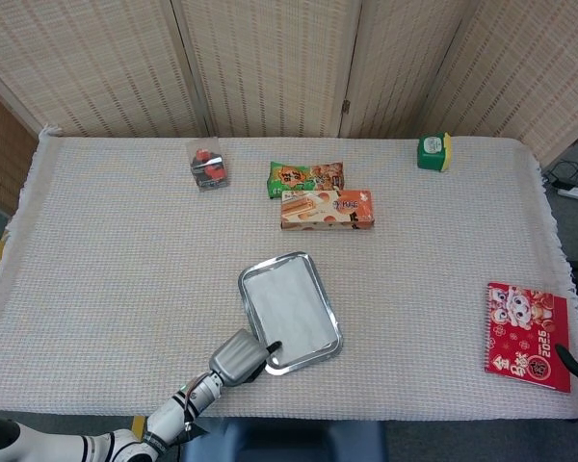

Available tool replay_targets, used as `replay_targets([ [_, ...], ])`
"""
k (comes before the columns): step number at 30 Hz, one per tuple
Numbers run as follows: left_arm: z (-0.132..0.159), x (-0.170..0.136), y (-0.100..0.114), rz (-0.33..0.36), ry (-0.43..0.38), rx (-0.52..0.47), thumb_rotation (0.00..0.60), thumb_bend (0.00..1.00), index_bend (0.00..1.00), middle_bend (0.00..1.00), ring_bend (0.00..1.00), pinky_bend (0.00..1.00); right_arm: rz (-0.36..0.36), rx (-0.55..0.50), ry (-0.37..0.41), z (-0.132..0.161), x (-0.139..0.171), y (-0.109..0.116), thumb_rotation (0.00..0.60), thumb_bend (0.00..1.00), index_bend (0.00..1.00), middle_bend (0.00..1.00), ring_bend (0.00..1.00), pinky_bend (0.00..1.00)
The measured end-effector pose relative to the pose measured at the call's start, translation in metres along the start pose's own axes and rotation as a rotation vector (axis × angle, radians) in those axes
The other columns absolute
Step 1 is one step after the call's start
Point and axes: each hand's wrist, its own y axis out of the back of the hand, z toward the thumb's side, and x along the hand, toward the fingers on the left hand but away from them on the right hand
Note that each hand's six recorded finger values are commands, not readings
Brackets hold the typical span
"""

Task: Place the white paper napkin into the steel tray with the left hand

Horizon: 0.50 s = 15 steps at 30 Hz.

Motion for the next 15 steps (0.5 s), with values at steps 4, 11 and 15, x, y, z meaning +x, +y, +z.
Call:
replay_targets([
  [4, -0.0019, -0.0008, -0.001, -0.002, 0.004, 0.006, 0.458, 0.72, 0.29, 1.0, 1.0, 1.0, -0.004, 0.0, 0.001, 0.0, 0.0, 0.0008, 0.6, 0.33, 0.0, 0.0, 0.0, 0.0],
  [11, -0.0011, -0.0034, 0.0039, 0.018, 0.0, 0.001, 0.458, 0.72, 0.28, 1.0, 1.0, 1.0, 0.003, 0.003, 0.0, 0.0001, -0.0002, -0.0015, 0.6, 0.33, 0.0, 0.0, 0.0, 0.0],
  [15, -0.0003, -0.0055, 0.0084, 0.032, -0.002, 0.0, 0.466, 0.72, 0.27, 1.0, 1.0, 1.0, 0.007, 0.006, 0.0, 0.0003, -0.0003, -0.0027, 0.6, 0.33, 0.0, 0.0, 0.0, 0.0],
])
